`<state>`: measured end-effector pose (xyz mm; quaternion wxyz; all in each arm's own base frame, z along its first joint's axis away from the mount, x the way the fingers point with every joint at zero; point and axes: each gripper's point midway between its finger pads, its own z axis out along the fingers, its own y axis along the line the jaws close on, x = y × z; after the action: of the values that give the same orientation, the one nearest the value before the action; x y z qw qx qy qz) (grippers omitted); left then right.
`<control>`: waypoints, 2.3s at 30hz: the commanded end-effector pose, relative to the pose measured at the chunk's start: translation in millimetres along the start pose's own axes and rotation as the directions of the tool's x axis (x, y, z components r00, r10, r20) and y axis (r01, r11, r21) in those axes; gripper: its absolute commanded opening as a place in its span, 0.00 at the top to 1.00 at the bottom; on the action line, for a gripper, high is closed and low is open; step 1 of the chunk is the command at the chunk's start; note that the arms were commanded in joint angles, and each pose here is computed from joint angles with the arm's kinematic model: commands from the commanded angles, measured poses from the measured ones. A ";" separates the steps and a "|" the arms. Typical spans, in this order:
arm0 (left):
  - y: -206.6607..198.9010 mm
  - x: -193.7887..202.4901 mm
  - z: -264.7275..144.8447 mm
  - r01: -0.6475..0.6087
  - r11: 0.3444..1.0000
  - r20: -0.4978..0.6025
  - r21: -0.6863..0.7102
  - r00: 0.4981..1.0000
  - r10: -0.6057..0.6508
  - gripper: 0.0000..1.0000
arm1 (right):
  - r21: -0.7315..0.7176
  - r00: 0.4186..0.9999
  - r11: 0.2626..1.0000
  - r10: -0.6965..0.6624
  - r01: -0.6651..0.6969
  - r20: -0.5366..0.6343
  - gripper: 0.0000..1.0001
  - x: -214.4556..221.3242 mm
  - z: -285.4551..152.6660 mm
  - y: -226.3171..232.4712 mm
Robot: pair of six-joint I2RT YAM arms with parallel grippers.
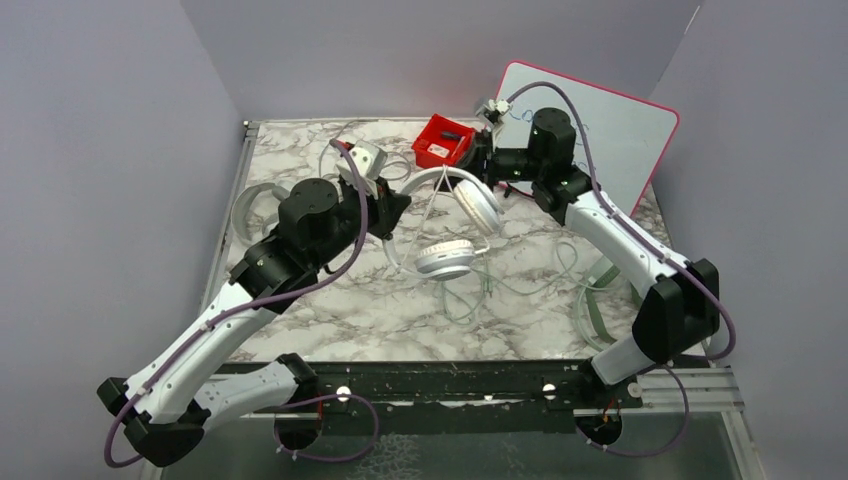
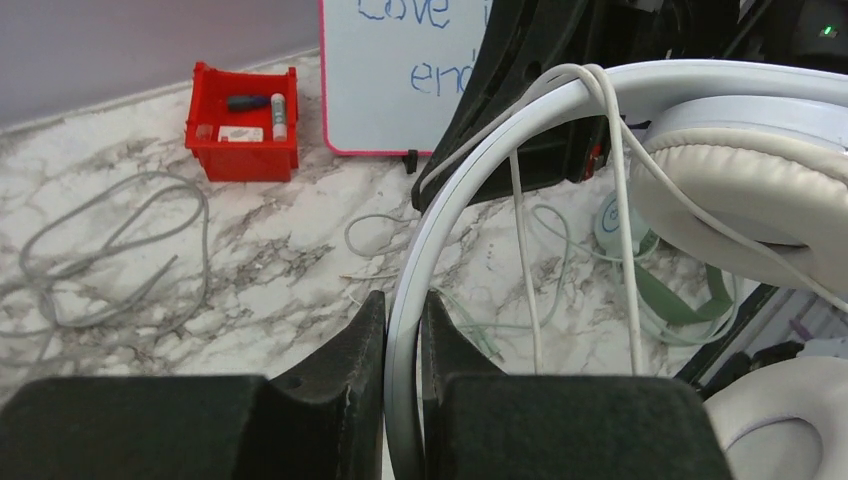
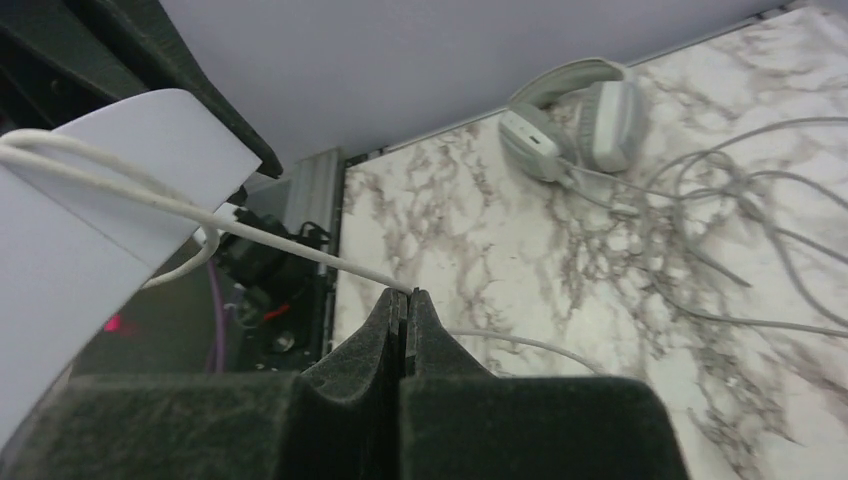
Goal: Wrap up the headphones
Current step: Wrap the headphones cable around the headphones.
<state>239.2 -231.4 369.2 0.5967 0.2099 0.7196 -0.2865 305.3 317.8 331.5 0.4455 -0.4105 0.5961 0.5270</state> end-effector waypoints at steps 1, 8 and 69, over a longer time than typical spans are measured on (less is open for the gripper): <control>-13.9 -73.1 -8.9 0.314 0.949 0.199 0.030 0.929 -0.314 1.00 | -0.170 0.978 0.964 0.206 -0.206 -0.020 1.00 15.2 5.2 15.1; -13.0 -73.7 3.7 0.475 0.880 0.175 -0.001 0.866 -0.468 1.00 | -0.240 0.958 0.933 0.284 -0.269 0.032 1.00 26.7 18.9 27.3; 119.0 16.3 -20.1 -0.177 0.711 -0.235 -0.680 0.972 0.017 1.00 | 0.219 0.978 0.962 0.131 -0.165 0.163 1.00 -30.2 -107.1 8.5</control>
<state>273.3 -167.4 325.1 0.5089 0.1520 0.8465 -0.0351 336.7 216.4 317.3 0.4852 -0.2367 0.6740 0.5043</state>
